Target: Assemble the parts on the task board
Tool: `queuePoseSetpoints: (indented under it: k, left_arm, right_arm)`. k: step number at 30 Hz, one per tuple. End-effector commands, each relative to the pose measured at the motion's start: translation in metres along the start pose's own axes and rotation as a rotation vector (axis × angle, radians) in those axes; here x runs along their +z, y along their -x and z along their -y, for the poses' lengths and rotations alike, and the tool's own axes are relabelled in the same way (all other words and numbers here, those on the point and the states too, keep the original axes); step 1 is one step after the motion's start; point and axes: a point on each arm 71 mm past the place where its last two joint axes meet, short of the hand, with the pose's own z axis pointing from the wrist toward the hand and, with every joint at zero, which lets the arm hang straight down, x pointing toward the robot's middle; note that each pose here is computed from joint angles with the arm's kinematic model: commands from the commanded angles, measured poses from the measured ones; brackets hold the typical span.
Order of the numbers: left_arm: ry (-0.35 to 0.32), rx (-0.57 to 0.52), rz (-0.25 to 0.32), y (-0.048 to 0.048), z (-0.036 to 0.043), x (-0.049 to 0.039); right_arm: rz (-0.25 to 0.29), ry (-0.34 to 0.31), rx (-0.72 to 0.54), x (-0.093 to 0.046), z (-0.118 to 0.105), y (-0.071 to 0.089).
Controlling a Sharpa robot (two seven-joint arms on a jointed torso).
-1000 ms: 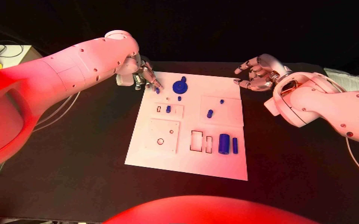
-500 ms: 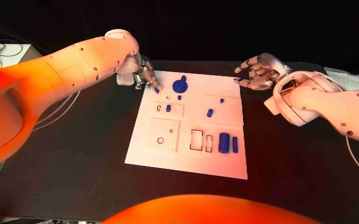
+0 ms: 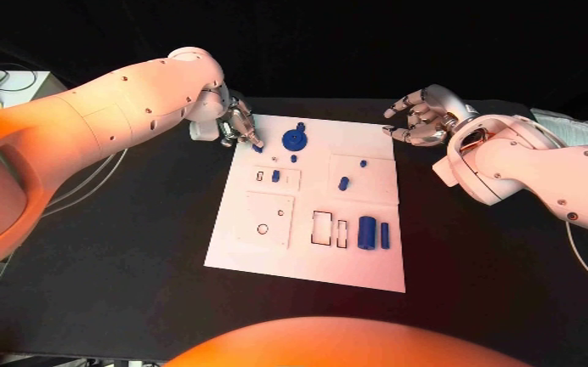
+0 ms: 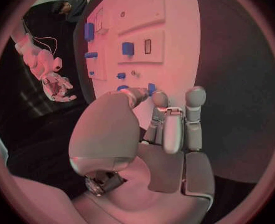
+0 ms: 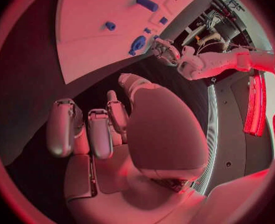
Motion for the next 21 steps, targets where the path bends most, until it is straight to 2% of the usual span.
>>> queuePoseSetpoints:
  k: [1,12,18,21]
  left_arm:
    - [-0.039,-0.047,-0.017,-0.0032,0.0026,-0.0027]
    - [-0.114,-0.096,-0.033,-0.0166,-0.0005,-0.0184]
    - [-0.128,-0.088,0.003,-0.0253,-0.0031,-0.0254]
    - [-0.125,-0.067,0.039,-0.031,-0.0053,-0.0277]
  right_arm:
    - [-0.002,0.013,-0.006,0.0,-0.001,0.0]
    - [0.002,0.008,-0.006,-0.001,0.001,0.001]
    - [0.003,0.005,-0.005,-0.001,0.002,0.002]
    - [0.004,0.003,-0.004,-0.001,0.003,0.003]
